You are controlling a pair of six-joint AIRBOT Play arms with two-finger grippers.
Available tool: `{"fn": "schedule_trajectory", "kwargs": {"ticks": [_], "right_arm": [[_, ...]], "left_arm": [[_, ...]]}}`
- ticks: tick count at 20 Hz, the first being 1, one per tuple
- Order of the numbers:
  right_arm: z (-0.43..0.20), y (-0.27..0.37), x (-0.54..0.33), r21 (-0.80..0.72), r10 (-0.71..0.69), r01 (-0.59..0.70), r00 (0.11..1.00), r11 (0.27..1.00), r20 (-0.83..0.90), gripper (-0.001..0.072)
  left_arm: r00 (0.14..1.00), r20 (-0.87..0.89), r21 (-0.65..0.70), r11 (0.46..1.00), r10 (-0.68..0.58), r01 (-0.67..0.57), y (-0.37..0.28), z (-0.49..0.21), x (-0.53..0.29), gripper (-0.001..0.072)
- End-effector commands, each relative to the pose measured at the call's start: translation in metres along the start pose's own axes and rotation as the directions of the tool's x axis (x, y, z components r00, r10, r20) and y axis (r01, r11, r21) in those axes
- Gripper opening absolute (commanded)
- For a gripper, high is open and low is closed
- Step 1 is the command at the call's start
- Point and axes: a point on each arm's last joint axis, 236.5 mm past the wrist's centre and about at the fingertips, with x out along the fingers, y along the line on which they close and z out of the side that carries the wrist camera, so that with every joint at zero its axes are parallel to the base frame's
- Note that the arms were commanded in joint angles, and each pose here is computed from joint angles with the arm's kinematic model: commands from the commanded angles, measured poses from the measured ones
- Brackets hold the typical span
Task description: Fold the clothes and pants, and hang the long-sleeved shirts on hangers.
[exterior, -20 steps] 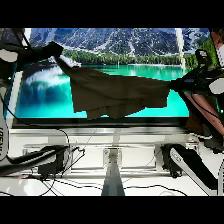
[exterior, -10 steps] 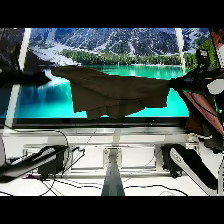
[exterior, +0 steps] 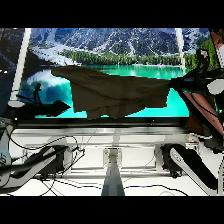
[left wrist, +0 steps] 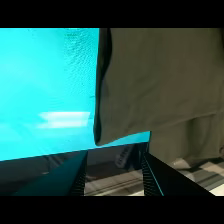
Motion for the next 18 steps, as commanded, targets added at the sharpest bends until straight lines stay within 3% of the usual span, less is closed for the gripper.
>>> {"fn": "schedule_trajectory", "kwargs": {"ticks": [1,5,11,12,15,17,18], "right_arm": [[-0.001,0.000,0.000,0.001,0.001,-0.001,1.000,1.000,-0.005,0.0011],[-0.001,0.000,0.000,0.002,0.002,-0.002,1.000,1.000,-0.005,0.0011],[-0.001,0.000,0.000,0.002,0.002,-0.002,1.000,1.000,-0.005,0.0011],[-0.001,0.000,0.000,0.002,0.002,-0.002,1.000,1.000,-0.005,0.0011],[-0.001,0.000,0.000,0.002,0.002,-0.002,1.000,1.000,-0.005,0.0010],[-0.003,0.004,-0.002,-0.014,0.011,-0.012,1.000,1.000,-0.014,0.0011],[-0.003,0.007,-0.006,-0.072,0.015,-0.016,1.000,0.997,-0.025,0.0011]], "left_arm": [[1.000,-0.012,-0.034,0.999,0.003,-0.004,0.011,-0.007,0.023,0.0394],[0.999,-0.036,0.069,0.998,-0.003,0.005,0.014,-0.009,0.043,0.0393],[0.999,-0.012,0.004,0.999,-0.045,0.045,0.009,-0.002,0.049,0.0388],[0.998,-0.020,0.004,0.999,-0.053,0.053,0.007,-0.004,0.049,0.0350],[0.995,-0.054,0.056,0.994,-0.086,0.089,-0.001,-0.012,0.048,0.0085],[0.987,-0.093,0.113,0.983,-0.132,0.142,-0.013,-0.018,0.045,0.0011],[0.975,-0.129,0.174,0.964,-0.180,0.201,-0.027,-0.021,0.039,0.0010]]}}
